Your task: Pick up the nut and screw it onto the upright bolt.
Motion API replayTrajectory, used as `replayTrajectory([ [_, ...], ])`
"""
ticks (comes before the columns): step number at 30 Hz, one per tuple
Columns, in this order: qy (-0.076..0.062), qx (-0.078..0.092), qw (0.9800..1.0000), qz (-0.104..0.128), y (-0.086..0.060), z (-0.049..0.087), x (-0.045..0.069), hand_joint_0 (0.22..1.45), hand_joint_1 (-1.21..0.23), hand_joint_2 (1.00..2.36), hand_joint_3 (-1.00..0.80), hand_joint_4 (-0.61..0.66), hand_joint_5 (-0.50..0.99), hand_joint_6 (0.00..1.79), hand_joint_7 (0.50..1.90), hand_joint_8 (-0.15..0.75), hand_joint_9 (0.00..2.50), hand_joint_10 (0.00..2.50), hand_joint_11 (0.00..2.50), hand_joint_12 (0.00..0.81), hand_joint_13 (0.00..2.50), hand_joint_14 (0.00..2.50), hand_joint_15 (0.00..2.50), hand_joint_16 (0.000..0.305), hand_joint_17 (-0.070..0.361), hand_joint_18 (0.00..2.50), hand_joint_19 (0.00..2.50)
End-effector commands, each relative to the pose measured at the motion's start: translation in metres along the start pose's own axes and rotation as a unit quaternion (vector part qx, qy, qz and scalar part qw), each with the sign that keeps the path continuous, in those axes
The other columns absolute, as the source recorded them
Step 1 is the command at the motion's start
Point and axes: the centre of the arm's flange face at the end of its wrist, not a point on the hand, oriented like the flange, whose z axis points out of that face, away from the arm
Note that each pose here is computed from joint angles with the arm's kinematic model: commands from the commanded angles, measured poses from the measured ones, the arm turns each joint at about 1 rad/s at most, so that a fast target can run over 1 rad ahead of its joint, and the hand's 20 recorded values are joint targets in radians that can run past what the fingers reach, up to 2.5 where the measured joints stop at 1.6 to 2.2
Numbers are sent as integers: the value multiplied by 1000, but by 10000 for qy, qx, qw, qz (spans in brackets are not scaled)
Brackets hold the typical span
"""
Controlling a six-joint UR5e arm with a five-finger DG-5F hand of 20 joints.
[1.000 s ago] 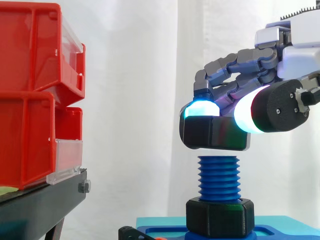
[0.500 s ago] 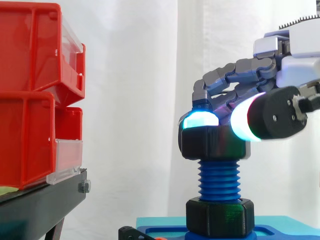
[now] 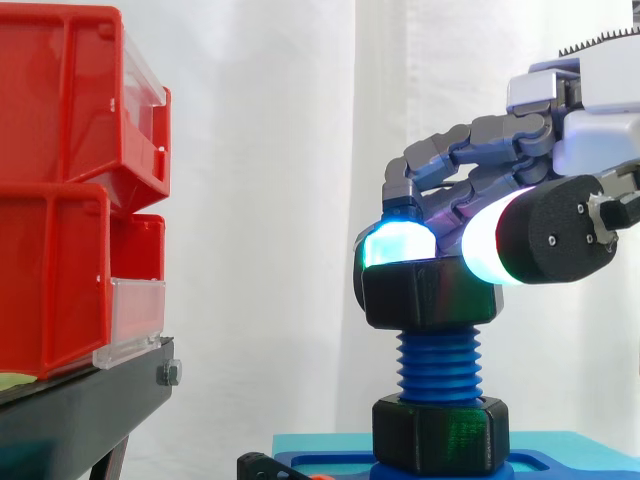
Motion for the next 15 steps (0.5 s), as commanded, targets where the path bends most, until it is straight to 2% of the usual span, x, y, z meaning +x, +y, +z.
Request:
replayTrajectory([
  [1, 2, 9, 10000, -3, -1, 0, 0, 584, -652, 1001, -482, 263, -146, 555, 1296, 308, 520, 0, 0, 334, 484, 0, 24, 43, 96, 406, 103],
  [15, 10, 44, 10000, -16, -5, 1, -1, 584, -651, 1001, -482, 258, -146, 554, 1299, 307, 525, 0, 0, 335, 489, 0, 35, 43, 96, 409, 109],
])
